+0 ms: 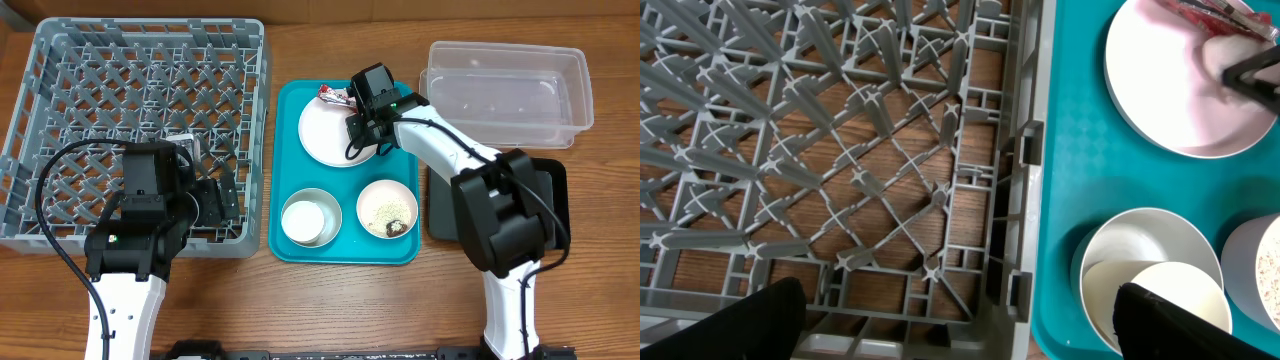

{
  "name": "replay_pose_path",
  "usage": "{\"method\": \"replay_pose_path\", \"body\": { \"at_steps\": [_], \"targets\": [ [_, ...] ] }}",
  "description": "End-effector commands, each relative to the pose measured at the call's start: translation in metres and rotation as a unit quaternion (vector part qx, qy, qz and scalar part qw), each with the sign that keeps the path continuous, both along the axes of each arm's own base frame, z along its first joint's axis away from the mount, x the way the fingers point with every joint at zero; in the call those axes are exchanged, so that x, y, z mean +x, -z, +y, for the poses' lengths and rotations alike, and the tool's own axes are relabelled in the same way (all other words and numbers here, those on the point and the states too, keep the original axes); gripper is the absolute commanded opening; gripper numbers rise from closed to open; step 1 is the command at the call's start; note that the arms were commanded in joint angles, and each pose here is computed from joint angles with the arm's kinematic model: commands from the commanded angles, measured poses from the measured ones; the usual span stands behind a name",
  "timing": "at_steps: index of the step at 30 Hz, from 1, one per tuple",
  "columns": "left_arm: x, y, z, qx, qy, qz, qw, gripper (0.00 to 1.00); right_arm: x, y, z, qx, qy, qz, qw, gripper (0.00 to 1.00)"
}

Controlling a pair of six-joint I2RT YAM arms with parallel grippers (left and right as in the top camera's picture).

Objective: Sort waste into correct bins and load items into the dishwasher
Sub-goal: 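Carry the wrapper with the right gripper into the clear bin, then return right gripper to the plate and grasp the remaining wrapper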

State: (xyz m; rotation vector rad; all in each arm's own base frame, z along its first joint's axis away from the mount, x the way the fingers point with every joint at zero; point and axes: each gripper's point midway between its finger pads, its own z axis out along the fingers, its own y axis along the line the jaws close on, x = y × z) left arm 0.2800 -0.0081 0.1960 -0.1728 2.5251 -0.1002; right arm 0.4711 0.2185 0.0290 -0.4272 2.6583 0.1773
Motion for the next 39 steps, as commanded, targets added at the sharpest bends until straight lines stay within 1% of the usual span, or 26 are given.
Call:
{"method": "replay_pose_path", "body": {
  "at_steps": [1, 4, 7, 10, 15, 16, 17, 18, 19, 20, 21, 22, 23, 27, 30, 33, 36, 39],
  "targets": [
    [0.004, -0.009, -0.001, -0.002, -0.005, -0.012, 1.0, 1.0, 0.015, -0.103, 0.003, 0.042, 0.009, -0.098, 0.994, 0.04],
    [0.004, -0.009, -0.001, -0.002, -0.005, -0.012, 1.0, 1.0, 0.018, -0.152, -0.017, 0.04, 0.035, -0.148, 0.988, 0.04],
    [0.004, -0.009, -0.001, -0.002, -0.005, -0.012, 1.0, 1.0, 0.023, -0.181, -0.049, 0.021, 0.075, -0.182, 0.98, 0.04],
    [0.004, -0.009, -0.001, -0.002, -0.005, -0.012, 1.0, 1.0, 0.025, -0.182, -0.084, -0.004, 0.115, -0.178, 0.977, 0.04],
    [0.004, -0.009, -0.001, -0.002, -0.005, -0.012, 1.0, 1.0, 0.028, -0.166, -0.139, 0.0, 0.208, -0.143, 0.968, 0.05],
    [0.004, -0.009, -0.001, -0.002, -0.005, -0.012, 1.0, 1.0, 0.03, -0.166, -0.149, 0.004, 0.225, -0.142, 0.964, 0.06],
    [0.004, -0.009, -0.001, -0.002, -0.005, -0.012, 1.0, 1.0, 0.031, -0.166, -0.157, 0.007, 0.238, -0.142, 0.961, 0.13],
    [0.004, -0.009, -0.001, -0.002, -0.005, -0.012, 1.0, 1.0, 0.032, -0.166, -0.166, 0.011, 0.252, -0.141, 0.958, 0.25],
    [0.004, -0.009, -0.001, -0.002, -0.005, -0.012, 1.0, 1.0, 0.033, -0.166, -0.168, 0.019, 0.251, -0.137, 0.958, 0.45],
    [0.004, -0.009, -0.001, -0.002, -0.005, -0.012, 1.0, 1.0, 0.033, -0.165, -0.167, 0.032, 0.246, -0.132, 0.96, 0.59],
    [0.004, -0.009, -0.001, -0.002, -0.005, -0.012, 1.0, 1.0, 0.033, -0.164, -0.164, 0.046, 0.24, -0.126, 0.961, 0.68],
    [0.004, -0.009, -0.001, -0.002, -0.005, -0.012, 1.0, 1.0, 0.033, -0.165, -0.161, 0.061, 0.232, -0.122, 0.963, 0.72],
    [0.004, -0.009, -0.001, -0.002, -0.005, -0.012, 1.0, 1.0, 0.034, -0.165, -0.158, 0.07, 0.227, -0.121, 0.964, 0.74],
    [0.004, -0.009, -0.001, -0.002, -0.005, -0.012, 1.0, 1.0, 0.038, -0.173, -0.133, 0.117, 0.182, -0.125, 0.968, 0.74],
    [0.004, -0.009, -0.001, -0.002, -0.005, -0.012, 1.0, 1.0, 0.038, -0.184, -0.098, 0.14, 0.094, -0.143, 0.975, 0.73],
    [0.004, -0.009, -0.001, -0.002, -0.005, -0.012, 1.0, 1.0, 0.036, -0.186, -0.065, 0.112, 0.007, -0.171, 0.979, 0.75],
    [0.004, -0.009, -0.001, -0.002, -0.005, -0.012, 1.0, 1.0, 0.03, -0.178, -0.031, 0.07, -0.09, -0.189, 0.975, 0.76],
    [0.004, -0.009, -0.001, -0.002, -0.005, -0.012, 1.0, 1.0, 0.027, -0.164, -0.006, 0.045, -0.146, -0.196, 0.969, 0.75]
  ]
}}
